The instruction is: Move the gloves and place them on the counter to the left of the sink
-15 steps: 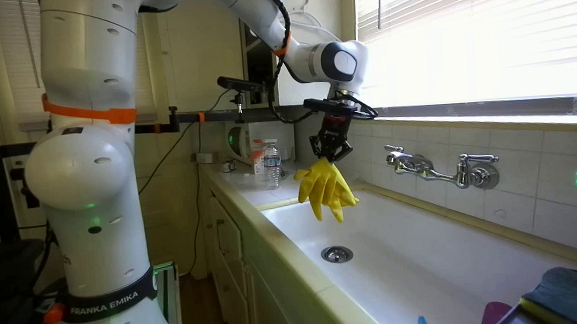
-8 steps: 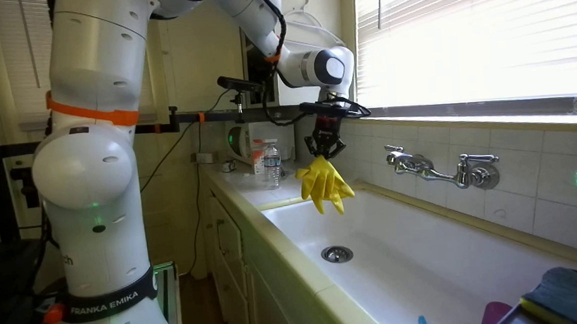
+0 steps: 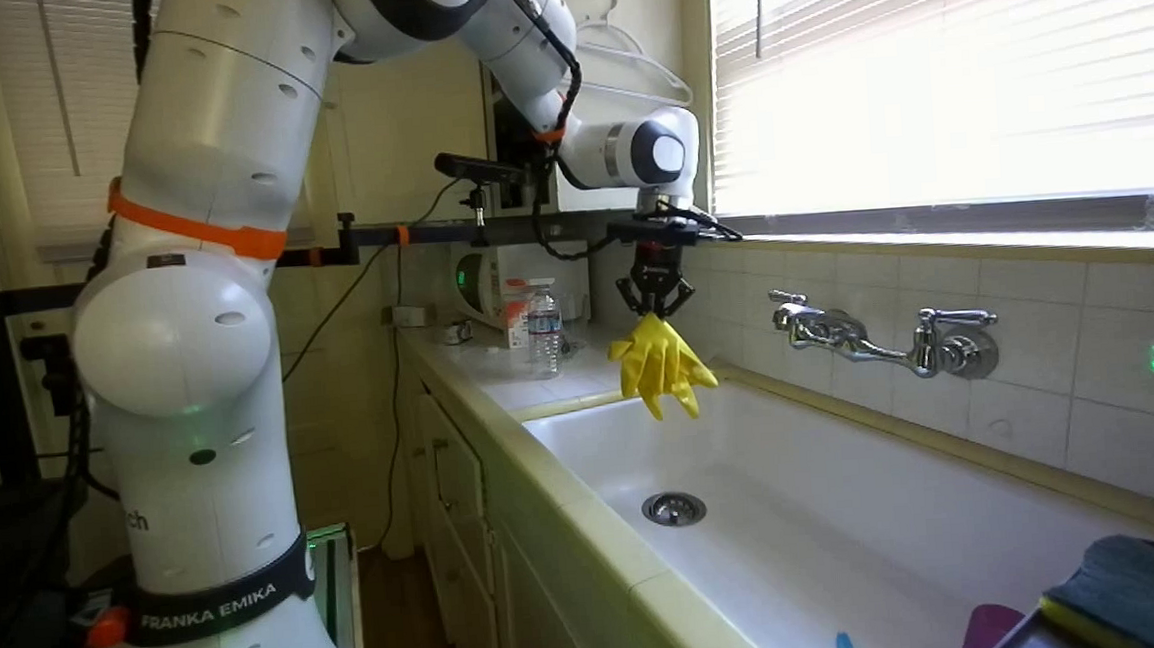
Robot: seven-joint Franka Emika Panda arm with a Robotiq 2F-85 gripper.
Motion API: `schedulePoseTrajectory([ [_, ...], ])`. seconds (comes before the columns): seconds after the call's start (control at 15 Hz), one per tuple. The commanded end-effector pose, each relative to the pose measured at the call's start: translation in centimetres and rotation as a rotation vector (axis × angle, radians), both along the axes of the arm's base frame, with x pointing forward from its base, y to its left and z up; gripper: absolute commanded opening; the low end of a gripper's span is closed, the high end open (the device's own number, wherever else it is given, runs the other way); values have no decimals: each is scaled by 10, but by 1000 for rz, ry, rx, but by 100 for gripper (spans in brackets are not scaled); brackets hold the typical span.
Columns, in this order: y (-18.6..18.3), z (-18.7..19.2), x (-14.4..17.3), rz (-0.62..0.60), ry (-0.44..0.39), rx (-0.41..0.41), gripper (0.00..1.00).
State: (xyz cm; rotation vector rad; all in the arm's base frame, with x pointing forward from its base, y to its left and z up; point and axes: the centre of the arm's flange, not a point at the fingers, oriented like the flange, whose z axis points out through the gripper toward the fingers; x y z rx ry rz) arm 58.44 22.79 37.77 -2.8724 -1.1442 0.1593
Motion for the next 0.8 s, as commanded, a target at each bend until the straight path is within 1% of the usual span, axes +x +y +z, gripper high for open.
schedulePoseTrajectory([
  [0.0, 19, 3, 19, 1, -43, 27, 1],
  [0.27, 43, 11, 27, 29, -80, 64, 1],
  [0.67, 82, 23, 24, 69, -115, 126, 1],
  [0.73, 87, 25, 23, 72, -109, 139, 1],
])
